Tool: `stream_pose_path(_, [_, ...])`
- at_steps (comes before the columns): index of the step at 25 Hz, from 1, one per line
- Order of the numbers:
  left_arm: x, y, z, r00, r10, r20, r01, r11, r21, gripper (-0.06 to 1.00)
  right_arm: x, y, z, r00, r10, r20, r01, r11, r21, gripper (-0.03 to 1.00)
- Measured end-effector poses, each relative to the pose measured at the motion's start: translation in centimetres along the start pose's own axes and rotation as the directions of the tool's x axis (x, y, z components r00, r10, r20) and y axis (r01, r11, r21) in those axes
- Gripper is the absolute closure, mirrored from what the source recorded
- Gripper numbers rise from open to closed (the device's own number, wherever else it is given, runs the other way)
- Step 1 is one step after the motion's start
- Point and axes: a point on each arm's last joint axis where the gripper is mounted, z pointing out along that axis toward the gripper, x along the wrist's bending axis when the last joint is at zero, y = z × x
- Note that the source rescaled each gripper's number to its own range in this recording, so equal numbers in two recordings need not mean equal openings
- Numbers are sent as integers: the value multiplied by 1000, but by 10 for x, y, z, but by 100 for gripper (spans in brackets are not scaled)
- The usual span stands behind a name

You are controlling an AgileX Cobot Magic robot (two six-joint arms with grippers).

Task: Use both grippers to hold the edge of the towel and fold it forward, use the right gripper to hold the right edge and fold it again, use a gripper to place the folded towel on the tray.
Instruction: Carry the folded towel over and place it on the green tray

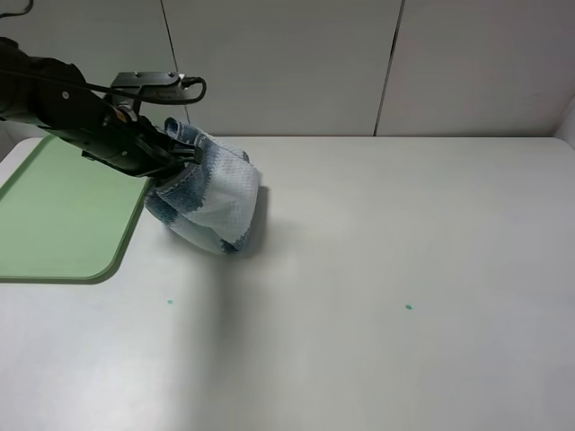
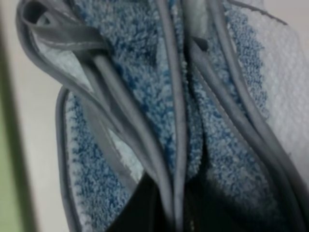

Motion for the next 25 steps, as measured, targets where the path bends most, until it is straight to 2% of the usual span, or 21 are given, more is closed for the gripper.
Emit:
stream_pose_path(5, [28, -3, -15, 998, -6, -56, 6, 1000, -13, 91, 0, 0, 0, 1000, 0, 0, 0, 1000, 0, -3])
stream_pose_path(14, [73, -3, -22, 984, 73, -160, -74, 997, -1, 91, 0, 0, 0, 1000, 0, 0, 0, 1000, 0, -3])
stream_pose_path(25, [107, -17, -23, 975, 24, -219, -34, 999, -42, 91, 0, 0, 0, 1000, 0, 0, 0, 1000, 0, -3])
